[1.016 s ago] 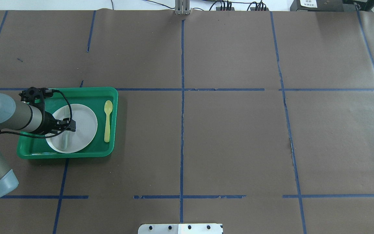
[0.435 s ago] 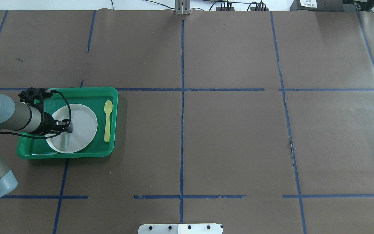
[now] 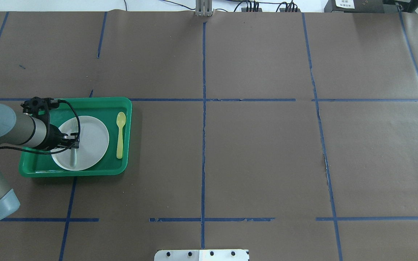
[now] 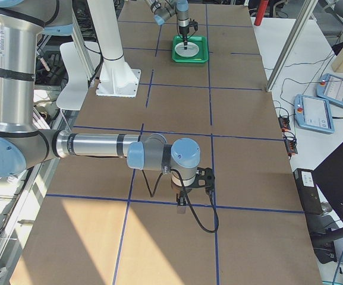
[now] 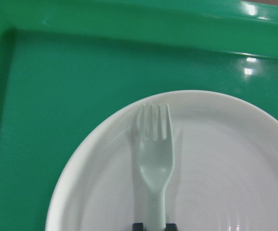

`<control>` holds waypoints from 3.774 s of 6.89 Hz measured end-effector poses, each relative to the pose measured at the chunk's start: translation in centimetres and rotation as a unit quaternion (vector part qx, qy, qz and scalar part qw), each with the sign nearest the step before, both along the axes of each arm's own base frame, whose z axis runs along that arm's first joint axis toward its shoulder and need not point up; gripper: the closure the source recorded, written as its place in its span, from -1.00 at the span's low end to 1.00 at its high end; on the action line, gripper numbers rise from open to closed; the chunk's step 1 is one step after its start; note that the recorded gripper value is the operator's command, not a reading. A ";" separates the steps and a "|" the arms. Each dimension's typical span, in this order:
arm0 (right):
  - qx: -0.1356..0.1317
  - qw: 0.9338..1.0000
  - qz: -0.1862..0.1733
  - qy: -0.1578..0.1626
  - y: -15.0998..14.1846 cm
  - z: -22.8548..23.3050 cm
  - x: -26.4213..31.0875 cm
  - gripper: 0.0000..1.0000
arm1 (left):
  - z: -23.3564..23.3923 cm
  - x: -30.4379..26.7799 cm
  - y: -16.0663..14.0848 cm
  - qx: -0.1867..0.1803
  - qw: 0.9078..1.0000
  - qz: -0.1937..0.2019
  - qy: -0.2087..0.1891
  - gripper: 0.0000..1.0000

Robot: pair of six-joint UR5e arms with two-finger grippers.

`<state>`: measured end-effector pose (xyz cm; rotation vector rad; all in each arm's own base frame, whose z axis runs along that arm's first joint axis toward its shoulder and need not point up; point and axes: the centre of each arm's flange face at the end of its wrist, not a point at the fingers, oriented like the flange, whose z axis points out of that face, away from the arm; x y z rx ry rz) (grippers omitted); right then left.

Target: Place fork

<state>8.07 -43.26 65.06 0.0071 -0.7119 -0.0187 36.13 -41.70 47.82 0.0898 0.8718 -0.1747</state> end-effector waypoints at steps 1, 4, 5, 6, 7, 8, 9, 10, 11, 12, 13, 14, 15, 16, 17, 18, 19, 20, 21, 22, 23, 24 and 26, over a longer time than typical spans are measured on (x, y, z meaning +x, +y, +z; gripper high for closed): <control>0.000 1.000 0.000 0.000 0.0 0.0 0.0 -1.00 | -0.5 -0.4 -0.2 0.004 1.000 -0.002 0.003 1.00; 0.000 1.000 0.000 0.000 0.0 0.0 0.0 -1.00 | -0.3 -4.6 -2.2 0.036 0.999 -0.011 -0.004 1.00; 0.000 1.000 0.000 0.000 0.0 0.0 0.0 -1.00 | 0.9 -6.7 -2.5 0.048 0.999 -0.004 -0.017 1.00; 0.000 1.000 0.000 0.000 0.0 0.0 0.0 -1.00 | 2.5 -8.1 -2.3 0.055 0.998 0.005 -0.029 1.00; 0.000 1.000 0.000 0.000 0.0 0.0 0.0 -1.00 | 3.4 -8.6 -2.1 0.057 0.998 0.010 -0.035 -0.98; 0.000 1.000 0.000 0.000 0.0 0.0 0.0 -1.00 | 3.8 -8.7 -2.1 0.057 0.998 0.012 -0.036 -1.00; 0.000 1.000 0.000 0.000 0.0 0.0 0.0 -1.00 | 4.2 -8.8 -2.0 0.055 0.998 0.012 -0.038 -1.00; 0.000 1.000 0.000 0.000 0.0 0.0 0.0 -1.00 | 4.3 -8.8 -2.0 0.053 0.998 0.012 -0.039 -1.00; 0.000 1.000 0.000 0.000 0.0 0.0 0.0 -1.00 | 4.4 -9.0 -1.8 0.052 0.998 0.011 -0.039 -1.00; 0.001 1.000 0.000 0.000 0.0 -0.1 0.0 -1.00 | 4.6 -10.2 -1.7 0.048 0.998 0.007 -0.039 -1.00; 0.000 1.000 0.000 0.000 0.0 0.0 0.0 -1.00 | 5.0 -12.7 -2.0 0.038 0.999 0.009 -0.030 -1.00; 0.000 1.000 0.000 0.000 0.0 0.0 0.0 -1.00 | 5.8 -16.8 -2.4 0.038 0.999 0.018 -0.020 -1.00; 0.000 1.000 0.000 0.000 0.0 0.0 0.0 -1.00 | 7.2 -21.3 -2.4 0.058 0.998 0.027 -0.025 -1.00; 0.000 1.000 0.000 0.000 0.0 0.0 0.0 -1.00 | 9.1 -26.0 -2.0 0.084 0.995 0.039 -0.046 -1.00; 0.000 1.000 0.000 0.000 0.0 0.0 0.0 -1.00 | 10.9 -31.0 -1.8 0.104 0.990 0.052 -0.078 -1.00; 0.000 1.000 0.000 0.000 0.0 0.0 0.0 -1.00 | 12.3 -35.7 -1.7 0.110 0.986 0.068 -0.107 -1.00; 0.000 1.000 0.000 0.000 0.0 0.0 0.0 -1.00 | 13.5 -39.8 -1.3 0.104 0.983 0.082 -0.128 -1.00; 0.000 1.000 0.000 0.000 0.0 0.0 0.0 -1.00 | 14.5 -42.3 -0.6 0.092 0.982 0.092 -0.136 -1.00; 0.000 1.000 0.000 0.000 0.0 0.0 0.0 -1.00 | 15.5 -43.4 0.1 0.074 0.983 0.098 -0.136 -1.00; 0.000 1.000 0.000 0.000 0.0 0.0 0.0 -1.00 | 16.2 -43.7 0.6 0.062 0.984 0.101 -0.130 -1.00; 0.000 1.000 0.000 0.000 0.0 0.0 0.0 -1.00 | 16.4 -43.6 0.8 0.059 0.986 0.103 -0.120 -1.00; 0.000 1.000 0.000 0.000 0.0 0.0 0.0 -1.00 | 16.3 -43.5 0.6 0.062 0.986 0.105 -0.115 -1.00; 0.000 1.000 0.000 0.000 0.0 0.0 0.0 -1.00 | 16.1 -43.5 0.3 0.067 0.986 0.106 -0.111 -1.00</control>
